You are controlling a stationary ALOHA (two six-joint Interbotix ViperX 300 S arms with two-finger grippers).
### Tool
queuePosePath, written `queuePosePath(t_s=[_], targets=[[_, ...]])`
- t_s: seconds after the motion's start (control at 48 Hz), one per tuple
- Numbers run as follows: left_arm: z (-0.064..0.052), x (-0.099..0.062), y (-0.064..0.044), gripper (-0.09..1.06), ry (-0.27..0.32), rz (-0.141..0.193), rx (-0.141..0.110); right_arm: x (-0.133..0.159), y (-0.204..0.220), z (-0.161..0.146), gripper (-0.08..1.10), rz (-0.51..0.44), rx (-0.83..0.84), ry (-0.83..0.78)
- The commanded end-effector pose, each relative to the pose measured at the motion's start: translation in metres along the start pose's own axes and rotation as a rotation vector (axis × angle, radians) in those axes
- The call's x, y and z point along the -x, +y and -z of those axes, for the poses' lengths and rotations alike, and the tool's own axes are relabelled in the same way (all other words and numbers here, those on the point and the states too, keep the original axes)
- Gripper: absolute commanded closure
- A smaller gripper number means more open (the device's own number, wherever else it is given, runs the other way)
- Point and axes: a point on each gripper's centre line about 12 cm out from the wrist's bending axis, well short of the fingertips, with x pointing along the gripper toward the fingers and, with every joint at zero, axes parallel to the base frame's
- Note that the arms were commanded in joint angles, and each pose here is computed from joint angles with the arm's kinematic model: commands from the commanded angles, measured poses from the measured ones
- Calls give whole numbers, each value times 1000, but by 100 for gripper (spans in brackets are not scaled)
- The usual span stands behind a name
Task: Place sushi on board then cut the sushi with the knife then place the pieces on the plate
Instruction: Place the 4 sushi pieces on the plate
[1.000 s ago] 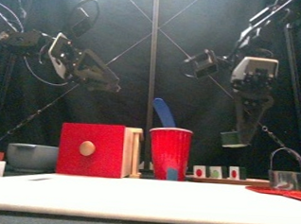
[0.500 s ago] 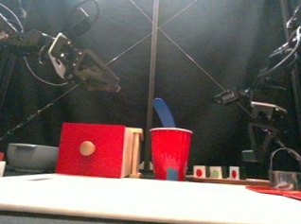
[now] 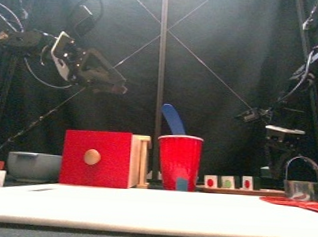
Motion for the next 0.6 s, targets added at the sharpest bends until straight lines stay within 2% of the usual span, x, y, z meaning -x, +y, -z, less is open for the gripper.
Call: queuePosePath(t_s=[0.021, 0.104, 0.312, 0.438, 0.604], targets=[[-6, 0, 1, 12, -21, -5, 2, 2, 1, -4, 5, -14, -18, -27], [-7, -1, 1, 12, -23, -4, 1, 3, 1, -4, 1, -18, -31, -24], [-10, -1, 1, 12, -37, -2, 1, 20, 18, -16, 1, -67, -25, -69], [-13, -2, 1, 12, -53, -3, -1, 43, 45, -30, 1, -149, 38, -149], [-25, -4, 3, 12, -101, -6, -6, 85, 91, -47, 1, -299, 159, -292]])
